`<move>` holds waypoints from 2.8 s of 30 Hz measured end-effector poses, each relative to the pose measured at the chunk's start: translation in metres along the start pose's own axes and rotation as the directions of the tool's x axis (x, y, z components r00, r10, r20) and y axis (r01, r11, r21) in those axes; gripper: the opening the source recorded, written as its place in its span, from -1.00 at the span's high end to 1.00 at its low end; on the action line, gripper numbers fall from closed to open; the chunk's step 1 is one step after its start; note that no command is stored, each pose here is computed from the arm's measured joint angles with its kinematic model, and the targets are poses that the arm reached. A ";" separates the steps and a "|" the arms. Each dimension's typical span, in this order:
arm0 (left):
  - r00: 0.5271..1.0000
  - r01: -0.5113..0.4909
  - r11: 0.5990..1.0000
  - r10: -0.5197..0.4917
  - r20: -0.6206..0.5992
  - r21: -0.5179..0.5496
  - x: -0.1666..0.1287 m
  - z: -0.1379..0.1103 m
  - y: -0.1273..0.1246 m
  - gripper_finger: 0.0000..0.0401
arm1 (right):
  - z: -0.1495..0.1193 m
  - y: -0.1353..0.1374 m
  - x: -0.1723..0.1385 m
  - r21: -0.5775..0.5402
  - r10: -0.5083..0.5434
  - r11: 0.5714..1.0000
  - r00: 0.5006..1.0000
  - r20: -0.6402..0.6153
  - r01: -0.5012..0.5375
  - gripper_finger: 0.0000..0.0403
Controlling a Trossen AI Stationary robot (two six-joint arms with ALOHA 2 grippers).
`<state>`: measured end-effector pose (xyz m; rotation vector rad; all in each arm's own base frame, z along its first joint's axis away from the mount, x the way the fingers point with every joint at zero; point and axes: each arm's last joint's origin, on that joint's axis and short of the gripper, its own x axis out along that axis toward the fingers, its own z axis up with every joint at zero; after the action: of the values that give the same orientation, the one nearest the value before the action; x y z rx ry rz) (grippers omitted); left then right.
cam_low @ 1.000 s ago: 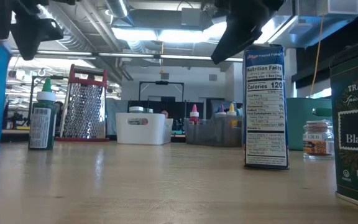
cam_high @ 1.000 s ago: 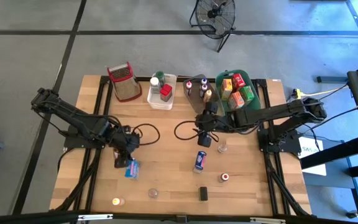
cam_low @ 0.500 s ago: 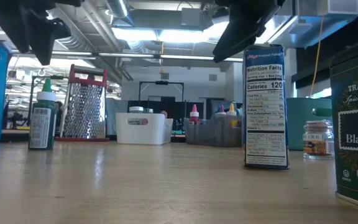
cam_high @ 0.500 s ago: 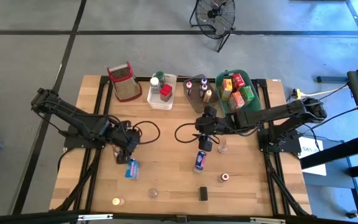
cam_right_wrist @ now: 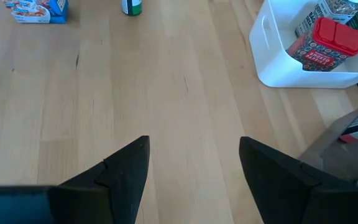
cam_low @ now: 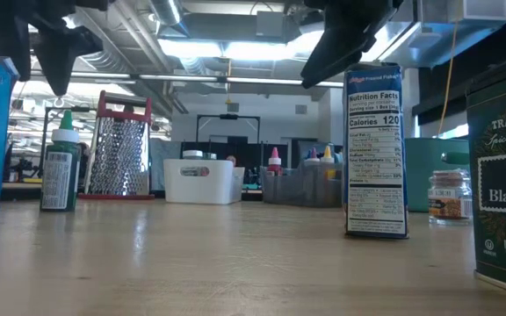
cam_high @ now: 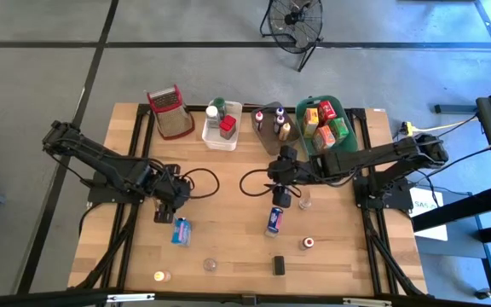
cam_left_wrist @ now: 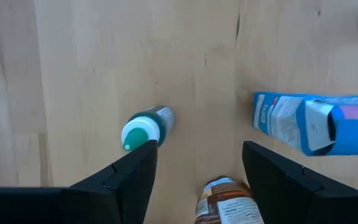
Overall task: Pick & Place Kitchen Items
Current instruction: Put the green food coloring bottle into the black bin
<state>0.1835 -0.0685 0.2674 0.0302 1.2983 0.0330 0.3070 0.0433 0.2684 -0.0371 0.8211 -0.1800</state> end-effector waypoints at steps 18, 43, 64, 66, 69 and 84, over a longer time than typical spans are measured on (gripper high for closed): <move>1.000 -0.001 0.999 0.001 -0.007 0.040 0.000 -0.001 0.000 -0.15 | 0.000 -0.001 0.000 -0.029 -0.001 1.000 1.000 0.000 0.002 -0.24; 0.983 -0.170 0.985 0.168 -0.077 -0.016 -0.001 -0.011 0.008 -0.16 | 0.000 -0.001 0.000 -0.047 -0.002 0.999 1.000 0.001 0.002 -0.24; 0.994 -0.103 0.994 0.104 -0.034 0.026 0.020 -0.004 0.018 -0.16 | 0.000 -0.001 0.000 -0.046 -0.002 0.999 1.000 0.001 0.002 -0.24; 0.992 -0.120 0.993 0.120 -0.043 0.012 0.023 -0.005 0.021 -0.16 | 0.000 -0.001 0.000 -0.047 -0.002 0.999 1.000 0.001 0.002 -0.24; 0.990 -0.122 0.992 0.122 -0.063 0.003 0.027 -0.008 0.024 -0.15 | 0.000 -0.001 0.000 -0.046 -0.003 0.999 1.000 0.001 0.003 -0.24; 0.998 -0.060 0.998 0.061 -0.032 0.032 0.029 -0.004 0.022 -0.16 | 0.001 -0.003 0.001 -0.056 -0.007 0.998 1.000 0.001 0.007 -0.24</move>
<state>0.1875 -0.0448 0.2390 0.0959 1.3306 0.0658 0.3076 0.0404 0.2686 -0.0930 0.8254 -0.1630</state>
